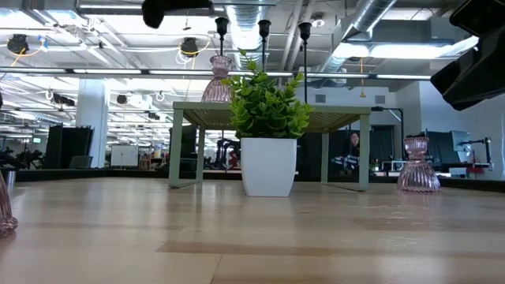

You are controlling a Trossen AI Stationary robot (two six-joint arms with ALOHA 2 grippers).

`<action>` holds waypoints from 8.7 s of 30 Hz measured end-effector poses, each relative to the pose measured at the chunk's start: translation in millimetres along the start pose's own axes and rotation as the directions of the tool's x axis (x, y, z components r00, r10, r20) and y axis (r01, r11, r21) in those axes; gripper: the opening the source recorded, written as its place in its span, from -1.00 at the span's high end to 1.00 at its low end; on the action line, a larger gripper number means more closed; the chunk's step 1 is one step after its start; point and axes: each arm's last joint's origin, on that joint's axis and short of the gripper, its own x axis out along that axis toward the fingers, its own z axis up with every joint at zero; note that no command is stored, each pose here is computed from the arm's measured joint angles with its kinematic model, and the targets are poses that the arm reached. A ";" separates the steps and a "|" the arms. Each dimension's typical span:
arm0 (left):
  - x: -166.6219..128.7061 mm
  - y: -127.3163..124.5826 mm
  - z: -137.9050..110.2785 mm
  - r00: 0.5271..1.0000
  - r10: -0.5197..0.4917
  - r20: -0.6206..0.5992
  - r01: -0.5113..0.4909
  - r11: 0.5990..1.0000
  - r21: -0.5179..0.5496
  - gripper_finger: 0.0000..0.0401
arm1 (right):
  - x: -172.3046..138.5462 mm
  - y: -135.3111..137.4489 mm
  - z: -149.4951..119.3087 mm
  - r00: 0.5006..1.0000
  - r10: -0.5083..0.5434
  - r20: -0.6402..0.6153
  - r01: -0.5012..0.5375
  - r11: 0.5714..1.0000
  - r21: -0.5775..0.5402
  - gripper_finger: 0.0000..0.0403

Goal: Pick & Place candle stick holders
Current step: Put the top pink glass candle holder on the shelf, then put the bottom pink glass candle holder on the shelf

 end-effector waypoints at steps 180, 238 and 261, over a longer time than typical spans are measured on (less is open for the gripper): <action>-125.5 -141.9 -85.8 0.974 -0.221 0.046 0.213 0.968 0.131 0.98 | -0.2 3.3 7.2 0.997 0.020 0.070 -0.023 0.999 0.042 1.00; -71.6 -122.2 -240.2 0.819 -0.386 -0.425 0.419 0.908 -0.017 0.22 | -0.6 4.7 13.1 0.990 0.003 0.138 -0.016 0.995 0.095 1.00; -70.4 -132.7 -227.8 0.800 -0.498 -0.336 0.510 0.858 -0.056 -0.41 | 0.0 2.9 14.0 0.988 -0.028 0.150 0.012 0.994 0.107 1.00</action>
